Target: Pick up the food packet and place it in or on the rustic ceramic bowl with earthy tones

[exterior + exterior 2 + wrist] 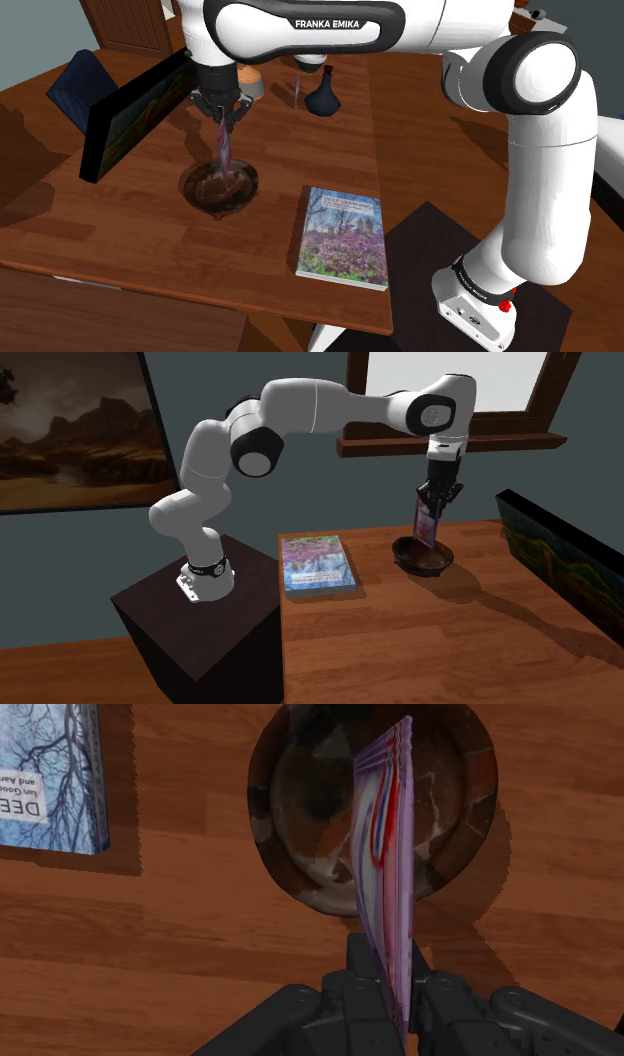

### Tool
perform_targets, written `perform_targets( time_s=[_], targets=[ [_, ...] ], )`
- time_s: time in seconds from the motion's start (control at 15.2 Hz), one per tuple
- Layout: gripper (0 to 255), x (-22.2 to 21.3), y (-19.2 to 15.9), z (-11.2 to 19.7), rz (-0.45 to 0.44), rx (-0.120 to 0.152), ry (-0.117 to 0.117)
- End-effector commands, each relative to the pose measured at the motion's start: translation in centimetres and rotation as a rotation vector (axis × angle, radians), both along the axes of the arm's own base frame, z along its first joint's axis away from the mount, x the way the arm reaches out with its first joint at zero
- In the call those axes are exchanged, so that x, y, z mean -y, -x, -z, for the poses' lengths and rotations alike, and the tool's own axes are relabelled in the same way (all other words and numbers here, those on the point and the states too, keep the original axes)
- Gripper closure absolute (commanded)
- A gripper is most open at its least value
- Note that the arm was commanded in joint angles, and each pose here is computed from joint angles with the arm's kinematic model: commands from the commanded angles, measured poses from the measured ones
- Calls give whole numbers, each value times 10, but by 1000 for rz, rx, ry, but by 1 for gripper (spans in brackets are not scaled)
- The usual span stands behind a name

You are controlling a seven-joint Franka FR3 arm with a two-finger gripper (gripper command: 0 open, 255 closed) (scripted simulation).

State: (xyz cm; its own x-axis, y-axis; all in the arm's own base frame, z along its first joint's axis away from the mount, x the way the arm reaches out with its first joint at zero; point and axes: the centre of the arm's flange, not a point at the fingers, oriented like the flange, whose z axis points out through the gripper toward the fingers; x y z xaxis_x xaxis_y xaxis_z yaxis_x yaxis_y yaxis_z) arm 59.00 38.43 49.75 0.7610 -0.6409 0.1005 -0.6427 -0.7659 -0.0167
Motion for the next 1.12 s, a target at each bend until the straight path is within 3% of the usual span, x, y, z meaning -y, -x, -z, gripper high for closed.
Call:
perform_targets(
  time_s=[0.0, 0.53, 0.59, 0.92, 1.06],
  targets=[
    [255, -1, 0, 14, 0, 1, 0],
    [255, -1, 0, 14, 0, 1, 0],
    [0, -1, 0, 14, 0, 1, 0],
    [0, -1, 0, 14, 0, 1, 0],
    [0, -2, 3, -13, 0, 1, 0]
  ],
)
